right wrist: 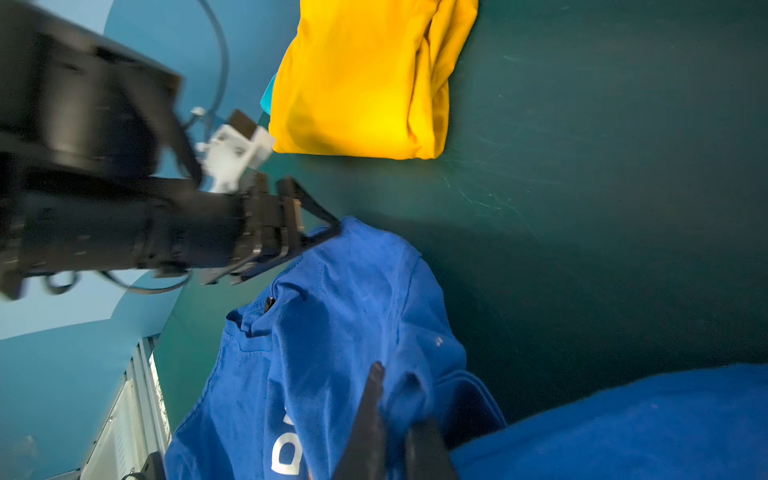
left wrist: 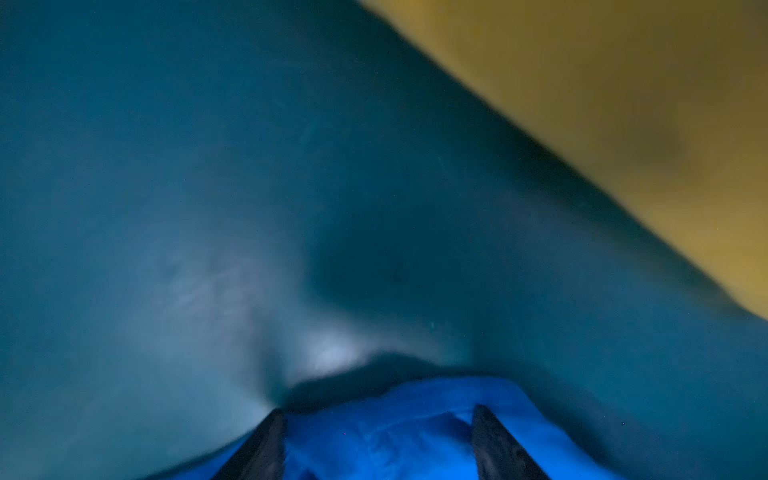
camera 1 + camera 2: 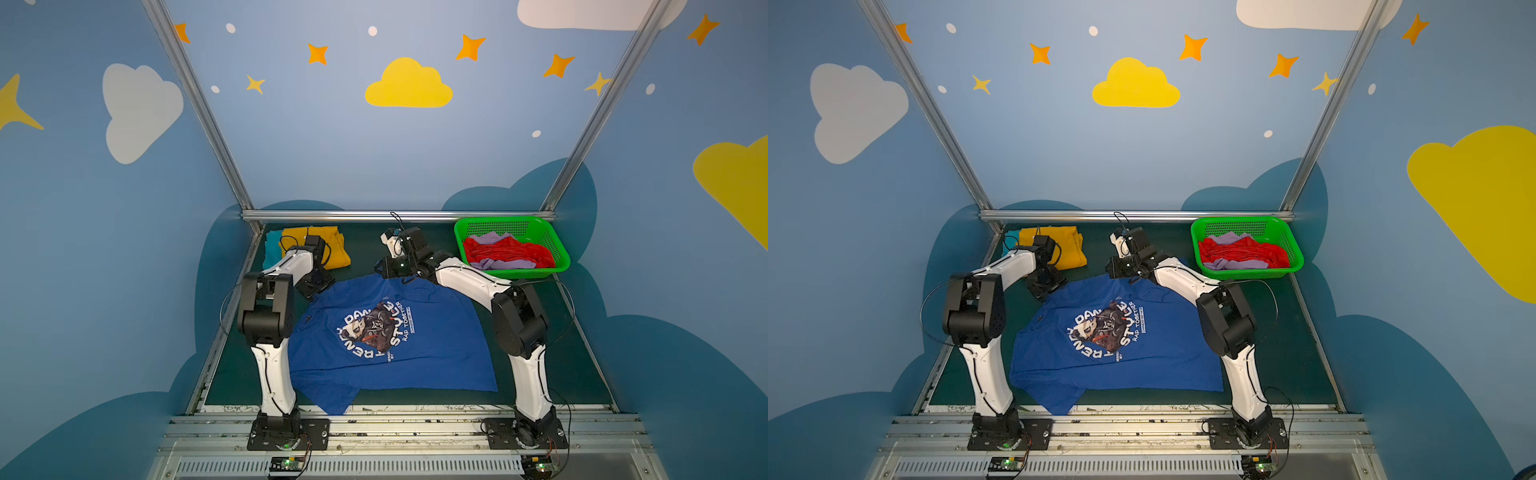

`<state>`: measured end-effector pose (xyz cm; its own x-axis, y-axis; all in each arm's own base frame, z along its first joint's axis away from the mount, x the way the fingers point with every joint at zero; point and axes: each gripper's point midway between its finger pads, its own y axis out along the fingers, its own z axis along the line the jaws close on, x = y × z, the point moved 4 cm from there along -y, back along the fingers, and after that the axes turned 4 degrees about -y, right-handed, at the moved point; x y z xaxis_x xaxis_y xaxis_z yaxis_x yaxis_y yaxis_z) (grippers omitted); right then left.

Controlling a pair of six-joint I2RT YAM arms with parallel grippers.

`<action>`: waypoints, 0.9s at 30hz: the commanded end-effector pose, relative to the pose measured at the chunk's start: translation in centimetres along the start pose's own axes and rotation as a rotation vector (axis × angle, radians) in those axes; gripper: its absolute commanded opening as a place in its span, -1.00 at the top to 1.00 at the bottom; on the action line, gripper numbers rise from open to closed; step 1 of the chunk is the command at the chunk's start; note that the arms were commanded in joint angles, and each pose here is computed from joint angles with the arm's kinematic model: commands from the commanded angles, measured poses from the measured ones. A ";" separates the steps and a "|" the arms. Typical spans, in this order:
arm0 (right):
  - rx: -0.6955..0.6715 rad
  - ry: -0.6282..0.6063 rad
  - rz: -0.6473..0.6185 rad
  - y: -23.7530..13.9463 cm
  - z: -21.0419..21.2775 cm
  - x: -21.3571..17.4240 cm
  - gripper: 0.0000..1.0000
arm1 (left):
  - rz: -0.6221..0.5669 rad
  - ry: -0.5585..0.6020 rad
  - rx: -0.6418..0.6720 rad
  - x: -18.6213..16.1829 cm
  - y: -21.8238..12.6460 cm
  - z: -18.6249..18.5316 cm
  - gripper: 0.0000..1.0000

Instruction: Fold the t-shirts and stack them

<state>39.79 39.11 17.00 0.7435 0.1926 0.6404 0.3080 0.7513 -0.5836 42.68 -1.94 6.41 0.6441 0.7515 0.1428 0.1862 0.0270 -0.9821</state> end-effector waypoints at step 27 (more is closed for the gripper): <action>-0.024 -0.012 0.042 -0.7 -0.5 -1.7 0.97 | 0.050 0.001 -0.039 0.6 0.4 -2.8 -0.30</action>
<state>38.95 38.29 13.82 0.7761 0.2355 0.5850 0.2672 0.7174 -0.6434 45.82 -2.57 6.29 0.6484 0.7513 0.1229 0.1980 -0.0106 -0.9801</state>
